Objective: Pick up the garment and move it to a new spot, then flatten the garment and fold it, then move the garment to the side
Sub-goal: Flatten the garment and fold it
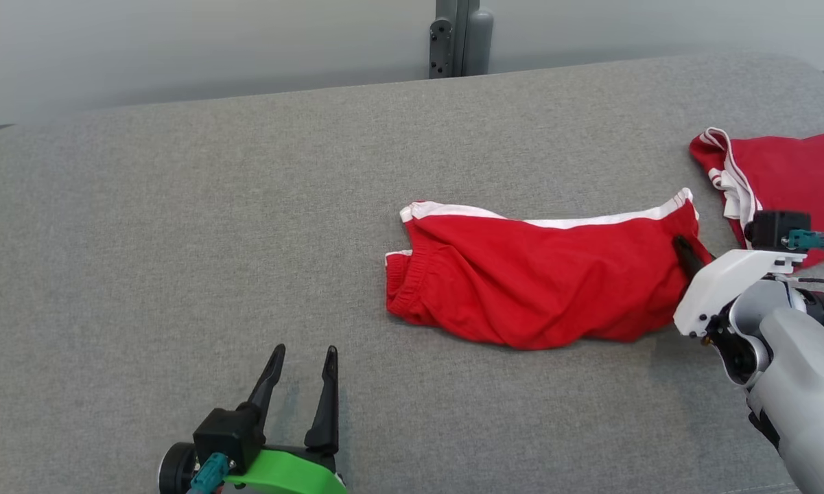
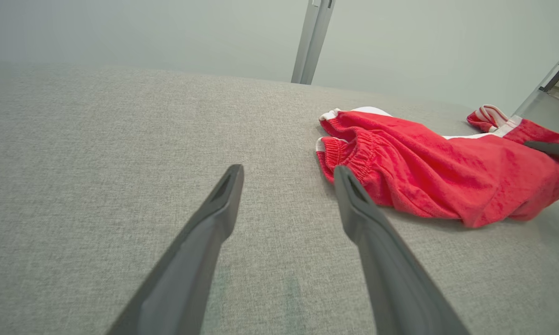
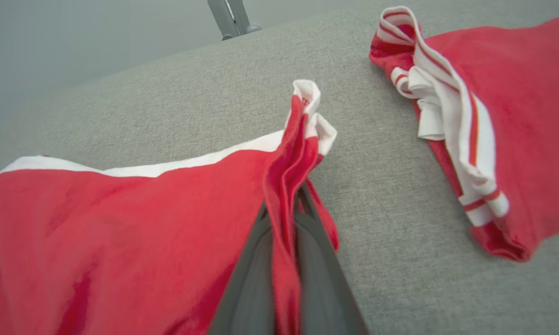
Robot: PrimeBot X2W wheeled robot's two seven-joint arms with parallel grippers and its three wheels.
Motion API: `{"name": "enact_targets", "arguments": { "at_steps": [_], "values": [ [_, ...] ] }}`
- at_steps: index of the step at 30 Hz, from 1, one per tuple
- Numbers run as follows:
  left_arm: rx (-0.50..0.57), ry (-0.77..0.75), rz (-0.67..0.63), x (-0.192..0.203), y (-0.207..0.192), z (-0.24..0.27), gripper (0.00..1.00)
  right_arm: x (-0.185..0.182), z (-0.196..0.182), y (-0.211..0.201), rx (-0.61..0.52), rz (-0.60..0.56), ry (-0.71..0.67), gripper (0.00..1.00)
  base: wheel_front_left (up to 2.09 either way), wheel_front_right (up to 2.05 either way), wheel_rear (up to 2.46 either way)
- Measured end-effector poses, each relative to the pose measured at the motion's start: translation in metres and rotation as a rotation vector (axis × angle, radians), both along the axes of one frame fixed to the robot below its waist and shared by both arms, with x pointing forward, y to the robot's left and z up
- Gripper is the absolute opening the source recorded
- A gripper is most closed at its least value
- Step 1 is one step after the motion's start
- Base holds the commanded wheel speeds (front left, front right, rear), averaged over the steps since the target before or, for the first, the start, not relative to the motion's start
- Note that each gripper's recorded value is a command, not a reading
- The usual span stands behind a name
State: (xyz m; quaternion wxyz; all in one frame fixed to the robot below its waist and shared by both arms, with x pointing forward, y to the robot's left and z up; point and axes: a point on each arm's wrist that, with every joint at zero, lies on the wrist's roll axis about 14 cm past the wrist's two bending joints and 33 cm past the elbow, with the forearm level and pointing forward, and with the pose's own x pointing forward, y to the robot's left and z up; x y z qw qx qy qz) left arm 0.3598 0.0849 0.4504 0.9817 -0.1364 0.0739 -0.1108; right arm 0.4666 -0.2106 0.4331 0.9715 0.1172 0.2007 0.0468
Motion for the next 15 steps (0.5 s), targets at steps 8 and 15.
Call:
{"name": "enact_targets", "arguments": {
  "at_steps": [8,15],
  "values": [
    [0.004,0.009,0.011,-0.003,0.004,-0.002,1.0,0.002,-0.006,-0.025,-0.001,-0.085,0.005,0.0,0.0,0.0,0.0],
    [0.004,0.031,0.03,-0.006,0.009,-0.008,1.0,0.024,0.021,-0.074,-0.087,-0.155,-0.044,0.0,0.0,0.0,0.0]
  ]
}}
